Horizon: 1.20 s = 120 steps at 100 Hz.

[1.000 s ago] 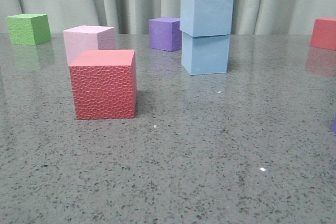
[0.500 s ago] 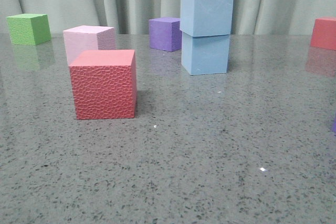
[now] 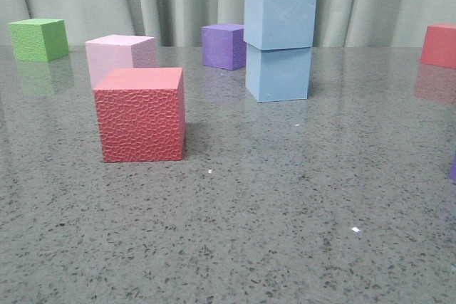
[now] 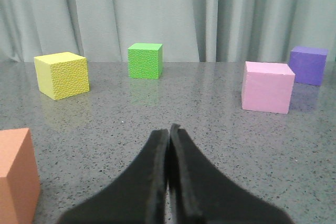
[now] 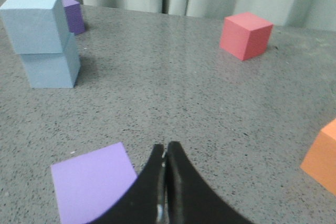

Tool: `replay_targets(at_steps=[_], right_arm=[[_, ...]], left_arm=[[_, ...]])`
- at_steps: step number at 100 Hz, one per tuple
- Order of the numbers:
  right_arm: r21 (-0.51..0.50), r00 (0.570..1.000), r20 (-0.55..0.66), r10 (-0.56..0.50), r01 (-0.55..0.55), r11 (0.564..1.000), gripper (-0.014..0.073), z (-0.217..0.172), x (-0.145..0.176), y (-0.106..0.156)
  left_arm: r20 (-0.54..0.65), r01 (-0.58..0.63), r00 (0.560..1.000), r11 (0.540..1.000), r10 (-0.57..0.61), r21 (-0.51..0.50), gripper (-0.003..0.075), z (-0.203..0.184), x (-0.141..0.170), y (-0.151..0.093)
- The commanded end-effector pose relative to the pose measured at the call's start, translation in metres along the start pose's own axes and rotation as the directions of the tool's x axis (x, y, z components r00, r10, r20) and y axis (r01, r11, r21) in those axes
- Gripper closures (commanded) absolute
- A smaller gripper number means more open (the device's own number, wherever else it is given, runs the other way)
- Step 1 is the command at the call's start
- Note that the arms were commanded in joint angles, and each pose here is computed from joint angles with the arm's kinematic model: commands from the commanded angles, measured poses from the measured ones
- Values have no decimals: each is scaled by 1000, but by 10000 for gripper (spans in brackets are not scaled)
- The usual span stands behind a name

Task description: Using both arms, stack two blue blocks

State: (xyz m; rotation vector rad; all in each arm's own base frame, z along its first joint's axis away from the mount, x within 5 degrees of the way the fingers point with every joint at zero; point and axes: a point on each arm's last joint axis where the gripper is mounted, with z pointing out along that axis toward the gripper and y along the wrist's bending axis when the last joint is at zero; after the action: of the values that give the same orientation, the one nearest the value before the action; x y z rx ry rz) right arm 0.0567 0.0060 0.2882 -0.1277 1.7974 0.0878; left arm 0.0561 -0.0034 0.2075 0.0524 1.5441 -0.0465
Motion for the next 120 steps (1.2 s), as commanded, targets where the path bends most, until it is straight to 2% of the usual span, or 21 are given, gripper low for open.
replay_targets(at_steps=[1, 23, 41, 120], right_arm=[[-17, 988, 147, -38, 41, 999, 717, -6, -5, 2], [-21, 971, 240, -10, 15, 1000, 717, -10, 21, 3], [-6, 963, 268, 25, -25, 1000, 717, -10, 38, 3], [42, 929, 368, 29, -48, 998, 717, 13, 72, -1]], left_arm=[[73, 7, 997, 1000, -7, 5, 739, -1, 5, 0], [73, 7, 997, 1000, -7, 5, 739, -1, 5, 0], [73, 7, 997, 1000, -7, 5, 739, -1, 5, 0], [73, 7, 997, 1000, -7, 5, 739, -1, 5, 0]])
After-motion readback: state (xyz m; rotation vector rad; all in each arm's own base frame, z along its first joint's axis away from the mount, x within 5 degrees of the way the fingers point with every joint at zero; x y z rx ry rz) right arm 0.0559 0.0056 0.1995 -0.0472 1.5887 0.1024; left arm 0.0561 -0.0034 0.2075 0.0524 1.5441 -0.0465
